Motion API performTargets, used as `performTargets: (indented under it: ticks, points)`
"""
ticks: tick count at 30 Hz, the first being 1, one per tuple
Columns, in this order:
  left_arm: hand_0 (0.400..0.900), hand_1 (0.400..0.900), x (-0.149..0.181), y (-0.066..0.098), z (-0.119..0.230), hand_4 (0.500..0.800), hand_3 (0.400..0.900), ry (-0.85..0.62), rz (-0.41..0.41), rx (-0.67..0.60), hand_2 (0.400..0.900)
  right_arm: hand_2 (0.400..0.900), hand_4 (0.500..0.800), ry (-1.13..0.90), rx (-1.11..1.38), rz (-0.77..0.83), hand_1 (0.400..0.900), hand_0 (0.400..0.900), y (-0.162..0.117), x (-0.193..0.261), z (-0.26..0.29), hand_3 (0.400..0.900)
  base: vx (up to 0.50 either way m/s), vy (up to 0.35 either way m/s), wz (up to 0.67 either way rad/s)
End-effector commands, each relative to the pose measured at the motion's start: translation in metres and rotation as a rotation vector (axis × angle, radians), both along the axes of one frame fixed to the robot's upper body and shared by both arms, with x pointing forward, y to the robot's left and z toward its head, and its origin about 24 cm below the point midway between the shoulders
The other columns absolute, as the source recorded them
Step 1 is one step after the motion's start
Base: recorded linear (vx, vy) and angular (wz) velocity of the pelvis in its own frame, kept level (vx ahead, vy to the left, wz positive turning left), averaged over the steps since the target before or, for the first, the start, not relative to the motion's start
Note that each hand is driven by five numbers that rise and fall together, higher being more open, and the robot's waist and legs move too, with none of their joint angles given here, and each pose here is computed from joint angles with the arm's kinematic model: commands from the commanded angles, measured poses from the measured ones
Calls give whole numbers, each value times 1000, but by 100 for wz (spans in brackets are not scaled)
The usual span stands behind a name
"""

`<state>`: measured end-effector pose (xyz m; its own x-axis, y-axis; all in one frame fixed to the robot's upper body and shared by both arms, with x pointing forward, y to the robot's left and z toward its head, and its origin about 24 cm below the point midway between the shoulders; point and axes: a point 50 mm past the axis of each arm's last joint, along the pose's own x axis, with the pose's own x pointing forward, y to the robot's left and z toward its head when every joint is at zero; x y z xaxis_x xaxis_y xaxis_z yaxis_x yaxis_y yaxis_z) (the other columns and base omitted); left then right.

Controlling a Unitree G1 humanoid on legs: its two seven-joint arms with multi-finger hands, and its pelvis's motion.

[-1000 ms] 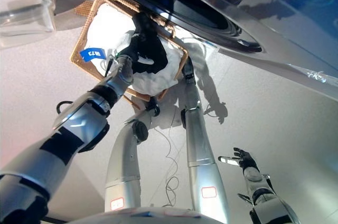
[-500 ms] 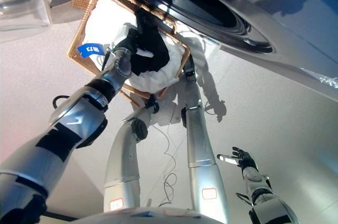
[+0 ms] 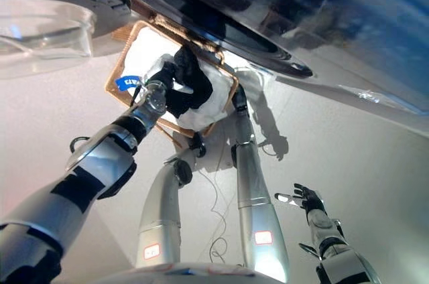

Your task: Put the clothes in the basket into the washing machine.

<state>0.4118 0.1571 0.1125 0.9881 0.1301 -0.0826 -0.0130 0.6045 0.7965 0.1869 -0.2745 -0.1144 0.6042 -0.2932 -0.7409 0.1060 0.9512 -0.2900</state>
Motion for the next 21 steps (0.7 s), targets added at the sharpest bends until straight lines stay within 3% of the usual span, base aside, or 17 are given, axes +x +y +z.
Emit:
performTargets:
  ticks: [1,3,5,7,9,11,14,21]
  points:
    - [400,400,3,22,16,500,400,-73,79,-68,400,900,800,112,-96,-15,900,900,-36,-31,0,900,39,-36,4]
    - [400,400,1,29,13,500,400,-70,94,-109,400,900,800,114,-98,-11,900,900,-37,-33,0,900,18,-17,3]
    - [400,400,-2,33,4,500,400,-63,132,-242,400,900,800,112,-90,-4,900,900,-35,-34,-1,900,6,-8,-2]
    - [400,400,-6,39,-3,500,400,-72,191,-427,400,900,800,112,-83,-4,900,900,-33,-34,-2,900,8,-32,-1]
    - [400,400,-10,38,-17,500,400,-71,244,-689,400,900,800,111,-77,-23,900,900,-33,-35,-2,900,19,-38,7]
    - [400,400,-12,31,-23,500,400,-78,256,-871,400,900,800,119,-70,-32,900,900,-33,-37,-3,900,-19,-38,8]
    - [400,400,-13,10,-29,500,400,-88,231,-1124,400,900,800,122,-60,-47,900,900,-34,-35,-3,900,-41,-35,6]
    - [400,400,-20,-56,-32,500,400,-87,139,-1458,400,900,800,110,-35,-86,900,900,-33,-30,-2,900,37,-34,5]
